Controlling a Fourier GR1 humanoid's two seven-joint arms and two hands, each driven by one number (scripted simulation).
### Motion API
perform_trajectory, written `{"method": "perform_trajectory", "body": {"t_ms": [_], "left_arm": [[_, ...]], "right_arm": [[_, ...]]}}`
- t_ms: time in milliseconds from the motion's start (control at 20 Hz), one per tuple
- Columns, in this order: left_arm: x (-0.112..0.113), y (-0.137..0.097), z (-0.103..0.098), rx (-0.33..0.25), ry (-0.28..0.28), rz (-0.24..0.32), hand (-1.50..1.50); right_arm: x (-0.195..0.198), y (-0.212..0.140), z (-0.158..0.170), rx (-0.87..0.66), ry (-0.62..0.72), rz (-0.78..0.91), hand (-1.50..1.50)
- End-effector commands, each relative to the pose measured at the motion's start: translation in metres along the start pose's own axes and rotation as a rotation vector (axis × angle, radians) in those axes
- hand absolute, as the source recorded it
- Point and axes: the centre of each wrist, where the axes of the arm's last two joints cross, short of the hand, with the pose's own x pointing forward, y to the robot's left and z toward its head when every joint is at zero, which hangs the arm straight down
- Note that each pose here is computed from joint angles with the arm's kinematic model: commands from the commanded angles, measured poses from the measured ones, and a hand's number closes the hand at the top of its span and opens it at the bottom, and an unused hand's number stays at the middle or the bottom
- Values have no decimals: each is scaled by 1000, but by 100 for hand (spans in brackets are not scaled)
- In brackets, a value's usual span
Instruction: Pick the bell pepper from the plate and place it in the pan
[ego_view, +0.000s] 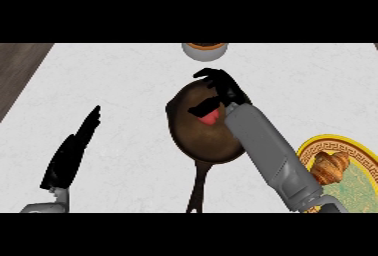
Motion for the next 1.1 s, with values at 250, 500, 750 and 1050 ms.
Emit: {"method": "perform_trajectory", "body": {"t_ms": [250,500,750,1050], "left_arm": [[-9,-10,16,0,18,6,0],[-5,-2,11,39,32,4,0],[-20,9,14,82,48,15,0],[-21,11,18,97,62,-9,0]], "right_arm": [[10,-14,-6,-318,-102,-291,-150],[0,-22,-12,-459,-40,-379,-150],[-54,-63,-5,-530,-58,-465,-150],[-124,-124,22,-559,-117,-400,-150]]}}
